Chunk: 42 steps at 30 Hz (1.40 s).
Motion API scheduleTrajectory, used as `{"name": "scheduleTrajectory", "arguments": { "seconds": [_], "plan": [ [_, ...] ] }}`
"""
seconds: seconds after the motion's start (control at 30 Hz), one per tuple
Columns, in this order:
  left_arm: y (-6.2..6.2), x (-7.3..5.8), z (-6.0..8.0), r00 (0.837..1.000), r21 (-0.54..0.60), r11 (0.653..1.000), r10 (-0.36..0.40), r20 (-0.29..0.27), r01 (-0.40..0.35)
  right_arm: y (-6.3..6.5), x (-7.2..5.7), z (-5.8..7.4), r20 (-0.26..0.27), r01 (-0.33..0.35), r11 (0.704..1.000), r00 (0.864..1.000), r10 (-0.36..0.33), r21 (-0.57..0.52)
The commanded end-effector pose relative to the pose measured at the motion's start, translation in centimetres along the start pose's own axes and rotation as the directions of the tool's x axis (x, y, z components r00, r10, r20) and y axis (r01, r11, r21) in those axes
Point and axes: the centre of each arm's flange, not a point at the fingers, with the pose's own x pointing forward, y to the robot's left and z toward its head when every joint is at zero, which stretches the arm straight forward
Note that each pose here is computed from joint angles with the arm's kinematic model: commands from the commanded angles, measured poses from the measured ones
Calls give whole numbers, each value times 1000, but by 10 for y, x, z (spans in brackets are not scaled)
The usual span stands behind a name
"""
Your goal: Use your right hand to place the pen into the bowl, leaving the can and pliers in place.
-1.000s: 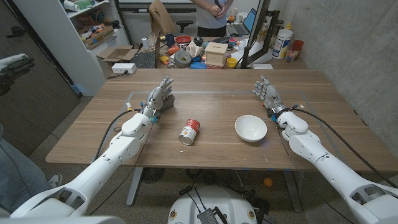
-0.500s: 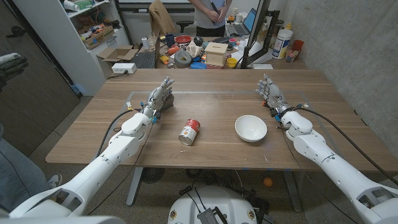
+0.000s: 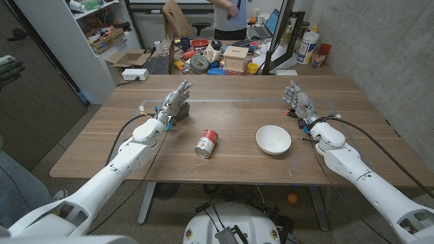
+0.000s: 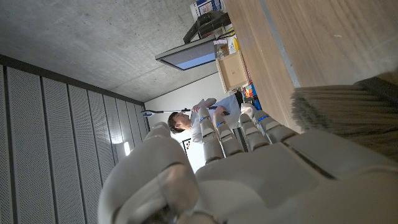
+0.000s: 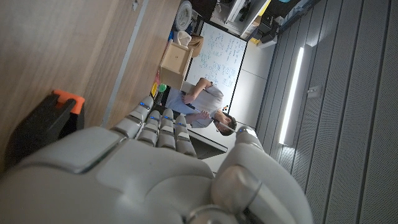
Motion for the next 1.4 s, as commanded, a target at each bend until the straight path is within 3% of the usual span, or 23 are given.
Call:
{"name": "scheduleTrajectory", "arguments": {
  "seconds": [0.03, 0.47, 1.03, 1.27, 1.4],
  "plan": [
    [-2, 3, 10, 1000, 27, 1000, -10, 3, 10, 0, -19, 14, 40, 35, 997, 999, -33, -67],
    [-2, 9, 12, 1000, 42, 999, -25, -2, 25, -5, -65, 38, 116, 120, 976, 988, -100, -183],
    [-4, 19, 20, 999, 61, 997, -39, -6, 39, -4, -106, 32, 114, 232, 931, 972, -208, -281],
    [-5, 19, 24, 999, 59, 998, -30, 16, 29, -6, -124, 35, 121, 266, 895, 964, -238, -357],
    [-5, 20, 27, 999, 55, 998, -27, 24, 26, -4, -134, 37, 159, 306, 855, 952, -262, -419]
  ]
}}
